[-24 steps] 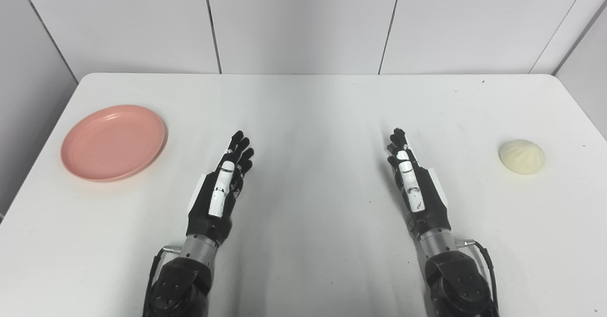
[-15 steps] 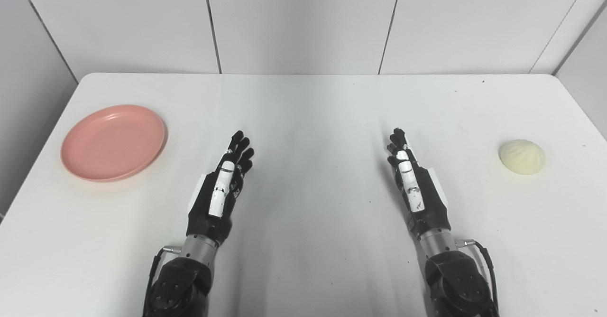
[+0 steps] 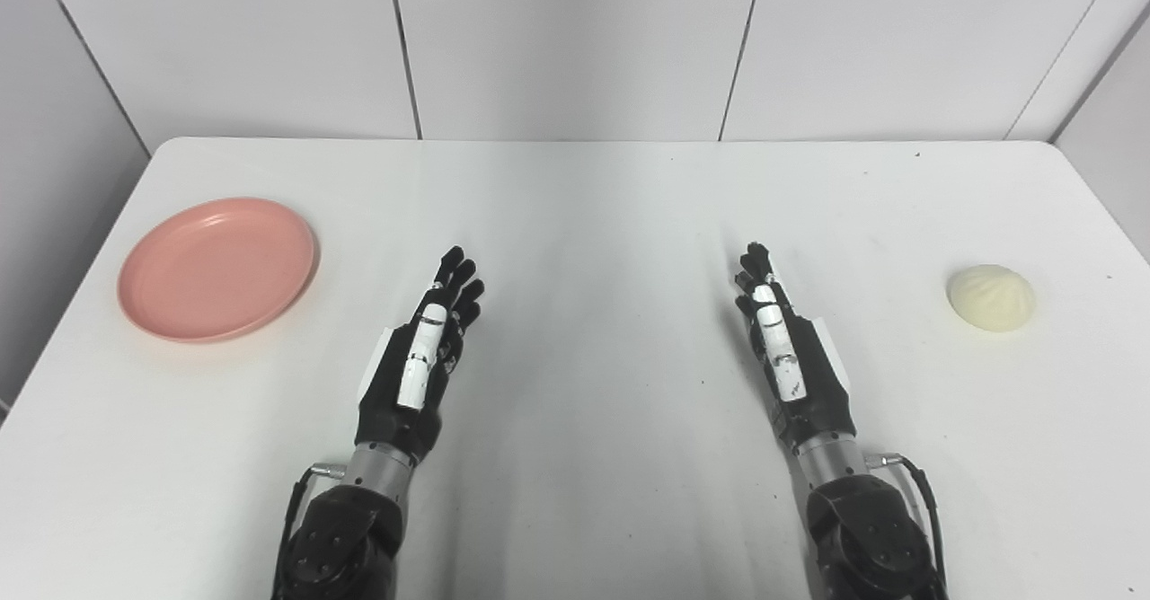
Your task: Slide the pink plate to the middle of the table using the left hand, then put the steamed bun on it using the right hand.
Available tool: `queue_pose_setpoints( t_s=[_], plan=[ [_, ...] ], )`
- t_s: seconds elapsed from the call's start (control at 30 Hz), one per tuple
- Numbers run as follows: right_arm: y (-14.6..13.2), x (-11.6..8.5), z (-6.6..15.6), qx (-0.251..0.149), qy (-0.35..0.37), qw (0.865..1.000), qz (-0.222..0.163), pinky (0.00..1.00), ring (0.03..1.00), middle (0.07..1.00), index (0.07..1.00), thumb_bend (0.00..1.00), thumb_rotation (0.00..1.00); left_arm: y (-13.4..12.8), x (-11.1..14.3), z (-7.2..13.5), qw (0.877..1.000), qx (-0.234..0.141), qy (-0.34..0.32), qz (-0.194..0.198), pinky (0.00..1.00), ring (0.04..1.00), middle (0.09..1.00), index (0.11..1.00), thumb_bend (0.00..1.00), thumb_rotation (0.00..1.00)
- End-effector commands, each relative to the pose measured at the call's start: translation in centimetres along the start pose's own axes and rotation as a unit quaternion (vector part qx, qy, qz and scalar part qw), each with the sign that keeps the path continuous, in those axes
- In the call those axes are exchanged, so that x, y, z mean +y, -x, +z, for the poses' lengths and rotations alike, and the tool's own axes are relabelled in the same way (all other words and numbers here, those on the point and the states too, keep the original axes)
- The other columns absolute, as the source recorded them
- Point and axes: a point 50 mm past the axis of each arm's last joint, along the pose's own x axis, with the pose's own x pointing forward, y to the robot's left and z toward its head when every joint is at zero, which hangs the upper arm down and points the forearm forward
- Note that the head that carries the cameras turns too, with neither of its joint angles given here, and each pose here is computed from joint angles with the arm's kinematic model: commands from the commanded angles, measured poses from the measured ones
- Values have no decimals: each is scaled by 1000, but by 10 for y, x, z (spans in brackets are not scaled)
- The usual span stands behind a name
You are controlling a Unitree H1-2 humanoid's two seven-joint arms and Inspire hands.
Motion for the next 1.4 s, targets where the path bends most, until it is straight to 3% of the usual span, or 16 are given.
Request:
queue_pose_setpoints(
  t_s=[0.0,0.27,0.77,1.07,1.37],
  plan=[
    [-1,-8,-5,1,1,1000,0,1000,1000,1000,1000,270,1000,9,-4,-29,999,52,9,10,1000,996,1000,1000,380,1000],
    [-1,-15,-6,2,-8,1000,-2,1000,1000,1000,1000,224,1000,2,-11,-38,999,45,2,2,1000,1000,1000,1000,379,1000],
    [0,-15,-5,0,-7,1000,0,1000,1000,1000,1000,226,1000,2,-14,-34,999,36,2,2,1000,1000,1000,1000,375,1000],
    [0,-13,-4,2,-10,1000,-1,1000,1000,1000,1000,217,1000,-2,-17,-21,1000,18,-2,0,1000,1000,1000,1000,351,1000],
    [-1,-16,-6,4,-16,1000,6,1000,1000,1000,1000,230,1000,-10,-13,12,1000,-17,-10,13,1000,986,996,1000,378,1000]
  ],
)
